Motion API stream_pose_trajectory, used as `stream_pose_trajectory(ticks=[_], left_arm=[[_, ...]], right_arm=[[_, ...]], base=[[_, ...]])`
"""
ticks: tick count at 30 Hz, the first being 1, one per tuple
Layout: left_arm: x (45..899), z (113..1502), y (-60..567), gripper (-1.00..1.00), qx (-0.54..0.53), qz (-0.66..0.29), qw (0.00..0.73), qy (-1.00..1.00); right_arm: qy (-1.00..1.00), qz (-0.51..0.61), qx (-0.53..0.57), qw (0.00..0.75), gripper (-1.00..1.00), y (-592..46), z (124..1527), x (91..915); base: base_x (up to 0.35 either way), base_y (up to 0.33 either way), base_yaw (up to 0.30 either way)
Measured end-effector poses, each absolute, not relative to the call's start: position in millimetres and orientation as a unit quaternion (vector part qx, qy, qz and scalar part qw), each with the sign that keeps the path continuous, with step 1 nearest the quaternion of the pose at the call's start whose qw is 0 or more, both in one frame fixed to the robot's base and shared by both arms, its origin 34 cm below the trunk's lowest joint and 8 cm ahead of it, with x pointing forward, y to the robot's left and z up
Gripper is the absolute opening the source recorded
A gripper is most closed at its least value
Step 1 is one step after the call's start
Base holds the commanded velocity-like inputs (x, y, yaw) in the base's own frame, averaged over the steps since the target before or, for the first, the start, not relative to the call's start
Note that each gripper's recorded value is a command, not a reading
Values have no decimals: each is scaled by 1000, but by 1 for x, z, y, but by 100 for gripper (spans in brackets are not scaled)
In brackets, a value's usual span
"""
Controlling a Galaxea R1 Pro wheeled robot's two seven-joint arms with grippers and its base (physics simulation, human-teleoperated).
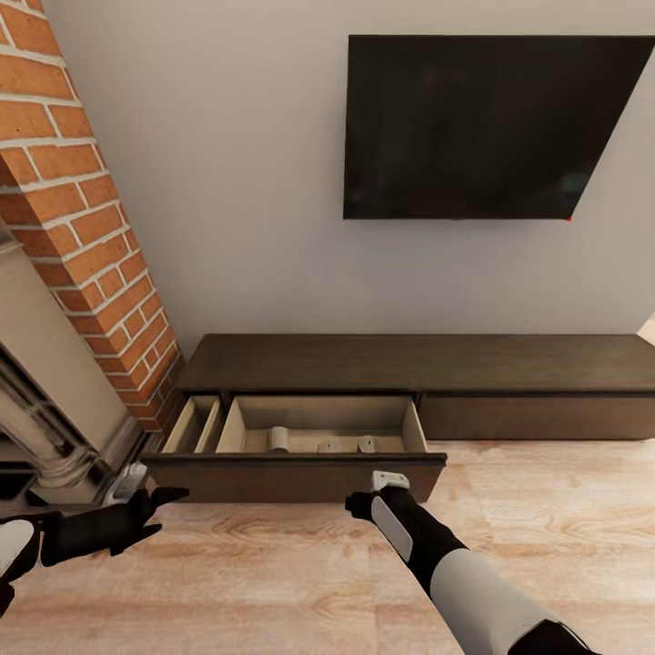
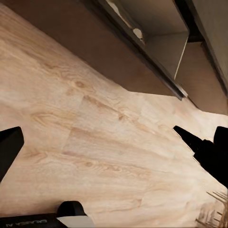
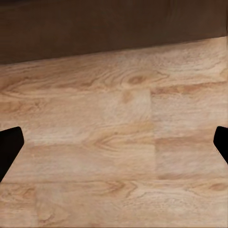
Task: Place each of the two pumpkins and all three candles from the living room inside a cabinet in the living room (use any cabinet), then make sure every cabinet is closed, and position the cauldron so it is next to a table in the living room.
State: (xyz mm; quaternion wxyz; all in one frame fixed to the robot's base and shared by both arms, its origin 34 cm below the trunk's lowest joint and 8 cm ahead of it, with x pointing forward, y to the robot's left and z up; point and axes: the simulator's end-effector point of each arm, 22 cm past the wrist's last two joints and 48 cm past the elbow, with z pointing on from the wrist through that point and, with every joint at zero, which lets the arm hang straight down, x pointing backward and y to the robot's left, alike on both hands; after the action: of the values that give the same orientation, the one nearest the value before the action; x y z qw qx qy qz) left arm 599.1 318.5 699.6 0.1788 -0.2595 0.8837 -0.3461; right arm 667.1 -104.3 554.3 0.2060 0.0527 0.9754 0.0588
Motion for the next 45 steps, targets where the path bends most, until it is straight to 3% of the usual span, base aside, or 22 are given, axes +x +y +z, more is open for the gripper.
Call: stream_pose_trajectory(ticks=[6, 13, 23, 30, 45], left_arm=[[594, 642, 300, 100, -245, -257, 193, 915], [586, 580, 326, 100, -269, -165, 217, 924], [595, 551, 340, 100, -261, -112, 273, 919], [607, 537, 337, 100, -193, -48, 336, 921], [602, 493, 318, 100, -164, -17, 375, 912]], right_arm=[[973, 55, 66, 216, 100, -108, 523, 642], [967, 51, 83, 235, 100, -114, 504, 636], [949, 41, 108, 292, 100, -128, 488, 643], [933, 32, 121, 338, 100, -136, 480, 650], [908, 2, 52, 416, 100, -143, 460, 655]], base=[[0, 0, 0], [0, 0, 0], [0, 0, 0], [0, 0, 0], [0, 0, 0]])
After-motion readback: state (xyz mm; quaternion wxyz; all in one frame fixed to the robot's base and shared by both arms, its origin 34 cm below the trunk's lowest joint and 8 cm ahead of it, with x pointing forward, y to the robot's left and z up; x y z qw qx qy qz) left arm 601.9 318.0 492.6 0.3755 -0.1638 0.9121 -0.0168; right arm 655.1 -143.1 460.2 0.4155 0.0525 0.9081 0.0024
